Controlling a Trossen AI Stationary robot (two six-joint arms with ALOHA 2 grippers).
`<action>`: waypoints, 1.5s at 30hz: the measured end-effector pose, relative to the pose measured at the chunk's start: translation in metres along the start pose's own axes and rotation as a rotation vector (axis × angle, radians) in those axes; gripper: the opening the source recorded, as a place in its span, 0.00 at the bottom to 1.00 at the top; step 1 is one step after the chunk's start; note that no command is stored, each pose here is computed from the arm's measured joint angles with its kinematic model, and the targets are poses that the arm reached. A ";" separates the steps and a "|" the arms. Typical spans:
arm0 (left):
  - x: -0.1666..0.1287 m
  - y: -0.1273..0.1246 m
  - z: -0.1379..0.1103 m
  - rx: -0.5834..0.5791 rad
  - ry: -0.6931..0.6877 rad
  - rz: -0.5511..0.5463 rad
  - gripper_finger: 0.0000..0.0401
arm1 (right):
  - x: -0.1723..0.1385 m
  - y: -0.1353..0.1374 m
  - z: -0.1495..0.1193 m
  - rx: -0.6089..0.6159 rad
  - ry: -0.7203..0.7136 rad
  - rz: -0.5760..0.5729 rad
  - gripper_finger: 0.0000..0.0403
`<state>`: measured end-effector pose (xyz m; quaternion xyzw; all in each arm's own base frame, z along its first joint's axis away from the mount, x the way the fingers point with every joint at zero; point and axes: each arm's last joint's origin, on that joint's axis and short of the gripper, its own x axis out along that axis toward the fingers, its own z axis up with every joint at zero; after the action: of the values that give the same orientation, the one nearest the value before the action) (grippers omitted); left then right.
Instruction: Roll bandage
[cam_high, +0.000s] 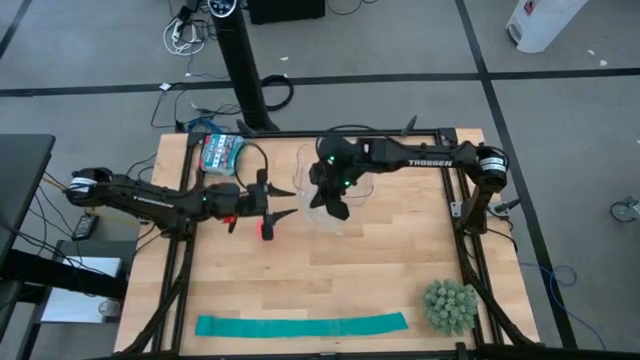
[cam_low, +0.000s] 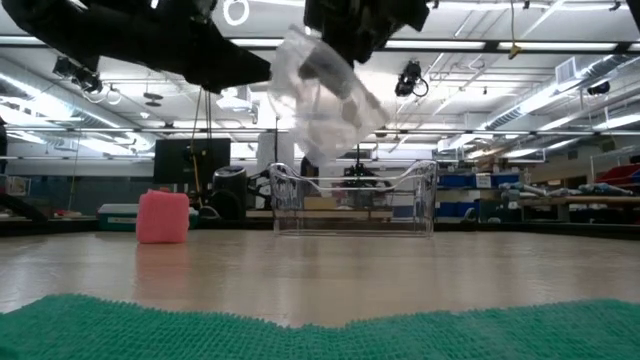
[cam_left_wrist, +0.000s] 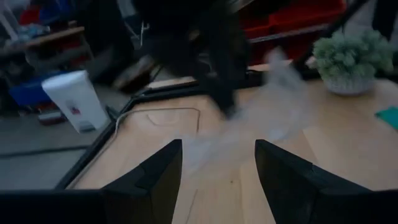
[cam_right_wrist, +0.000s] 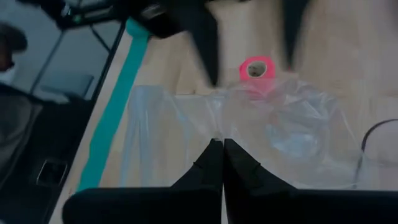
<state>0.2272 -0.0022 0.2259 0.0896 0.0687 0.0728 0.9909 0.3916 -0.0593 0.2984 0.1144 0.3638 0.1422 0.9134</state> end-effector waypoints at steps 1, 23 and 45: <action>-0.001 -0.005 0.001 0.022 0.002 -0.002 0.52 | 0.004 -0.002 -0.003 0.015 -0.017 0.000 0.00; -0.033 -0.077 0.002 0.255 0.081 0.218 0.52 | 0.031 0.007 -0.080 0.191 -0.859 0.072 0.00; 0.002 -0.100 -0.005 0.106 -0.054 0.269 0.52 | 0.021 0.085 -0.075 -0.051 -1.334 -0.448 0.00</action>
<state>0.2413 -0.0987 0.2022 0.1520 0.0330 0.1987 0.9677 0.3392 0.0351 0.2585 0.0783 -0.2627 -0.1413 0.9512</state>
